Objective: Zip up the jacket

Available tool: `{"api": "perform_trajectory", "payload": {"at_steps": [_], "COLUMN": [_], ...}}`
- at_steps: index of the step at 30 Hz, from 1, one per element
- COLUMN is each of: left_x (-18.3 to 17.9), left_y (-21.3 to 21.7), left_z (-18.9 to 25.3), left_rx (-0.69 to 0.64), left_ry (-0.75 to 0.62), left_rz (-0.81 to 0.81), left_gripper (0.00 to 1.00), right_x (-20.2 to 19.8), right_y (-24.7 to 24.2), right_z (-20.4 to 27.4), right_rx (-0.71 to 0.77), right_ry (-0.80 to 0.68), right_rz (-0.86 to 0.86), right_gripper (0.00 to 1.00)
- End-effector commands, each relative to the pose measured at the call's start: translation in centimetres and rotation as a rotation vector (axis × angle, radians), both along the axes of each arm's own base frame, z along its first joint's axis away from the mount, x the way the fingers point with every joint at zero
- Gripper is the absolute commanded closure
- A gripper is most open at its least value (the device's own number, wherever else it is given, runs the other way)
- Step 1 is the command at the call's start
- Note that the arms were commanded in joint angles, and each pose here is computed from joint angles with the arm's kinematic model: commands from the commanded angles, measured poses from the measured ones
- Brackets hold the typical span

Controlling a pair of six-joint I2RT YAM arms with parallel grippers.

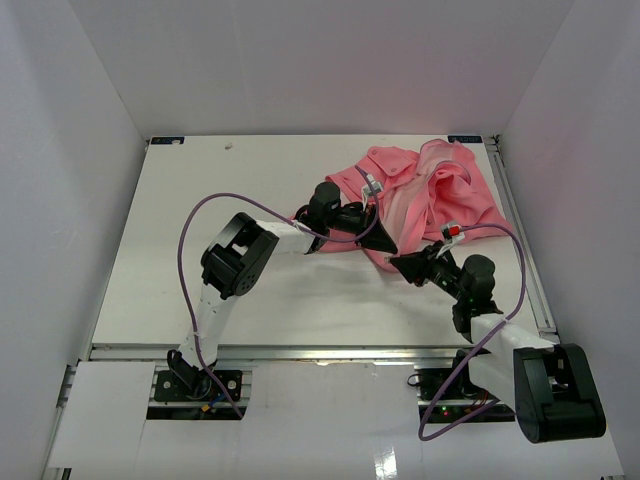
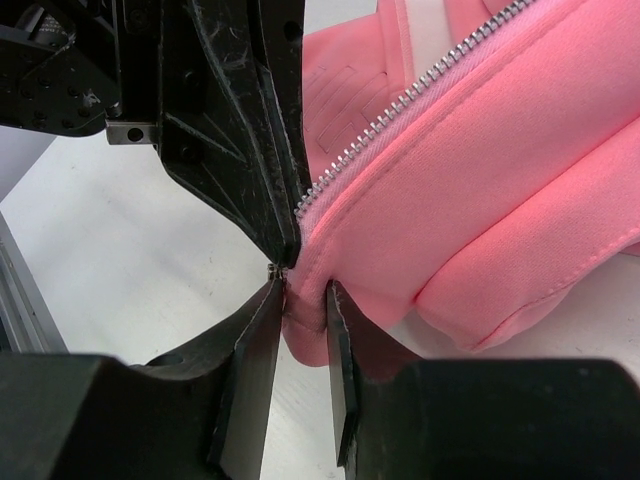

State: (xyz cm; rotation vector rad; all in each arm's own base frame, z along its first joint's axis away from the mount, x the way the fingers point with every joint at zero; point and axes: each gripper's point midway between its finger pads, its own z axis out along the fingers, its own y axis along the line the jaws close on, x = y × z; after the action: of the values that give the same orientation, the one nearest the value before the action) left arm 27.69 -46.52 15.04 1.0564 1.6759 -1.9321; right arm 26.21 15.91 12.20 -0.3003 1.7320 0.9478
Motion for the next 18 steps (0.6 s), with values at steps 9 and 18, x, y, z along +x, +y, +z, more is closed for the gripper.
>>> {"api": "perform_trajectory", "payload": {"at_steps": [9,18], "left_x": [-0.54,-0.66], "left_y": [0.42,0.4], "left_z": [4.06,4.08], "left_rx": [-0.075,-0.074], "left_ry": [-0.09,-0.091], "left_rz": [-0.02,-0.024], "left_gripper": [1.0,1.0], "right_x": [-0.41,-0.31], "right_y": [-0.05,-0.15], "right_z": [0.56,0.18], "right_rx": [0.015,0.017], "right_ry": [-0.024,-0.006], "right_rz": [0.005,-0.003], "right_gripper": [0.68,0.73]}}
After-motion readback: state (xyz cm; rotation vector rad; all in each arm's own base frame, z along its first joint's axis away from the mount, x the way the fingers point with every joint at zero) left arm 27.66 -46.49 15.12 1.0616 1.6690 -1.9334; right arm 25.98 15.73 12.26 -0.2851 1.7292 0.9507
